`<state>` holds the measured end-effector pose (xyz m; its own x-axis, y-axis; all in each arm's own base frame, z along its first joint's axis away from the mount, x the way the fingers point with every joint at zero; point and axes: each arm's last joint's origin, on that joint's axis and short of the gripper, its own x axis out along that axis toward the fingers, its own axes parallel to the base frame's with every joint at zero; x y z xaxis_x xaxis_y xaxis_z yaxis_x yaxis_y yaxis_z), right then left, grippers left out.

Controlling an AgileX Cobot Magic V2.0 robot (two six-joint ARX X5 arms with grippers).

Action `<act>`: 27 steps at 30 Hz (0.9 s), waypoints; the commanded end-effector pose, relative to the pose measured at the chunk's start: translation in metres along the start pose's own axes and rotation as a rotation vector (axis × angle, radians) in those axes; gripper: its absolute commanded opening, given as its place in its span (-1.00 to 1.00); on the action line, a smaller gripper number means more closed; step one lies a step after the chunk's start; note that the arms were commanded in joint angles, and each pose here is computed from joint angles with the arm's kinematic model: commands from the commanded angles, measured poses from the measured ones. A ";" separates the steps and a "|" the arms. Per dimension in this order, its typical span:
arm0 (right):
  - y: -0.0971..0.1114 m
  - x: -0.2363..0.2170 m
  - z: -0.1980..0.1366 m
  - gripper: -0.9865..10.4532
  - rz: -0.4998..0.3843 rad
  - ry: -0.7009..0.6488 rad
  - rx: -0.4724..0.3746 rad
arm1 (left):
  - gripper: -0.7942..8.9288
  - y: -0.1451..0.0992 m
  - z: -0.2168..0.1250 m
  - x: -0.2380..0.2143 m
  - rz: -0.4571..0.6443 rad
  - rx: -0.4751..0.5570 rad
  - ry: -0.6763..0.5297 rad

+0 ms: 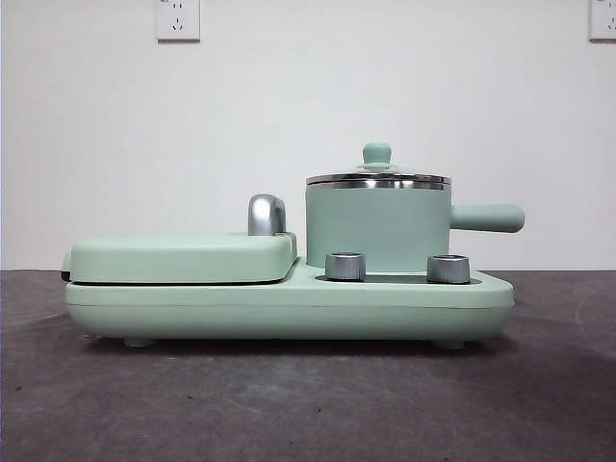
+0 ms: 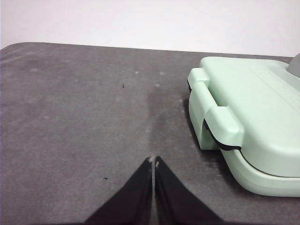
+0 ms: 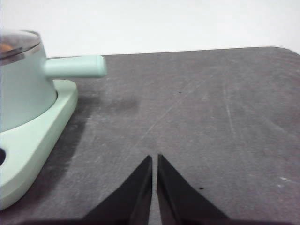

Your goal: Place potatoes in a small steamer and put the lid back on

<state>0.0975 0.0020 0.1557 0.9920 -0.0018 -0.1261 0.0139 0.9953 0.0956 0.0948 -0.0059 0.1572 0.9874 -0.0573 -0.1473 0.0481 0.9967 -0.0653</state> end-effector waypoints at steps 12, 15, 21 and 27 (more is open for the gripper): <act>-0.004 -0.001 -0.004 -0.80 -0.018 0.023 -0.010 | -0.83 0.000 -0.005 0.002 0.003 0.006 0.001; -0.004 -0.001 -0.003 -0.80 -0.017 0.020 -0.010 | -0.83 0.000 -0.005 0.002 0.003 0.006 0.001; -0.004 -0.001 -0.003 -0.80 -0.018 0.020 -0.009 | -0.83 0.000 -0.005 0.002 0.003 0.006 0.001; -0.004 -0.001 -0.003 -0.80 -0.018 0.020 -0.010 | -0.83 0.000 -0.005 0.002 0.003 0.006 0.001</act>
<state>0.0958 -0.0010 0.1528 0.9882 -0.0155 -0.1526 0.0296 0.9954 0.0906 0.0948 -0.0059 0.1573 0.9875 -0.0573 -0.1465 0.0481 0.9967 -0.0653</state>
